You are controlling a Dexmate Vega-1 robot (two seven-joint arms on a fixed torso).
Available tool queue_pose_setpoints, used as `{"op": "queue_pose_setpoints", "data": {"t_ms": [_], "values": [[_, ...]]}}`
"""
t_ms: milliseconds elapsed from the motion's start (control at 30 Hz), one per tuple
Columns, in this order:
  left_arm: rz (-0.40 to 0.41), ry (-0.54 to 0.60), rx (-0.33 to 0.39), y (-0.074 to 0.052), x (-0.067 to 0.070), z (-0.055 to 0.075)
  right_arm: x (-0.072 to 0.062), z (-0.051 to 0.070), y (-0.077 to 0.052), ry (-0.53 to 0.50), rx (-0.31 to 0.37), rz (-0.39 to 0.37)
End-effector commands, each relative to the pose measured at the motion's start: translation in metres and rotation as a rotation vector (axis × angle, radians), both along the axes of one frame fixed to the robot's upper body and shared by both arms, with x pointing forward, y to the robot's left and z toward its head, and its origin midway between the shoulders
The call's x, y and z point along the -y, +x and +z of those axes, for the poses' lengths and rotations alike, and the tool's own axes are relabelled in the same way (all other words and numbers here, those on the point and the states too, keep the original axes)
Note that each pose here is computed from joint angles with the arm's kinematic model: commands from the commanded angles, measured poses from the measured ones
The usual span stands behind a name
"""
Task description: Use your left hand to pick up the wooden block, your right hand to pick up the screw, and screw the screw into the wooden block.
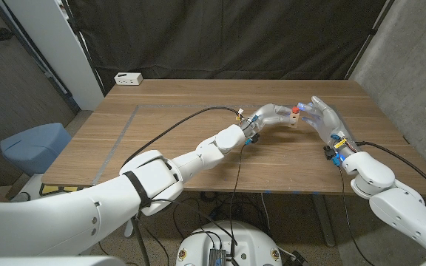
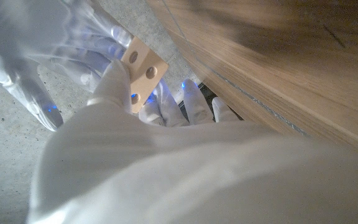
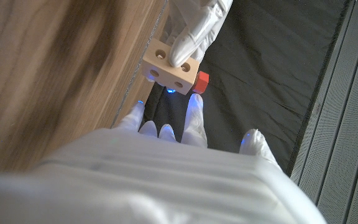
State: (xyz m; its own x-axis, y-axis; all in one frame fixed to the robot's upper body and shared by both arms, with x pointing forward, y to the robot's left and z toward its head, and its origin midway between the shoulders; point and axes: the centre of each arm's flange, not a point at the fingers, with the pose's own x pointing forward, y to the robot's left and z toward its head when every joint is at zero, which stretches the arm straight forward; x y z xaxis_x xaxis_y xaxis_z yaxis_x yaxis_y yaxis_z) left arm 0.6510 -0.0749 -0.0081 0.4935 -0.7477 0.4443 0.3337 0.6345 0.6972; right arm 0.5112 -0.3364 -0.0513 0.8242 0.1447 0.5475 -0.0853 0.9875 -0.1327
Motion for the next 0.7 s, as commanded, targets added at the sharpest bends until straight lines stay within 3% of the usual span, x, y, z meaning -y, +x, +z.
{"op": "queue_pose_setpoints", "data": {"t_ms": [33, 700], "values": [[0.001, -0.002, -0.006, 0.0003, -0.0012, -0.0020, -0.0028, 0.0023, 0.0024, -0.004, 0.003, 0.013], [0.006, -0.003, -0.020, 0.0029, -0.0006, -0.0022, -0.0027, 0.0029, 0.0021, -0.003, 0.004, 0.009]]}}
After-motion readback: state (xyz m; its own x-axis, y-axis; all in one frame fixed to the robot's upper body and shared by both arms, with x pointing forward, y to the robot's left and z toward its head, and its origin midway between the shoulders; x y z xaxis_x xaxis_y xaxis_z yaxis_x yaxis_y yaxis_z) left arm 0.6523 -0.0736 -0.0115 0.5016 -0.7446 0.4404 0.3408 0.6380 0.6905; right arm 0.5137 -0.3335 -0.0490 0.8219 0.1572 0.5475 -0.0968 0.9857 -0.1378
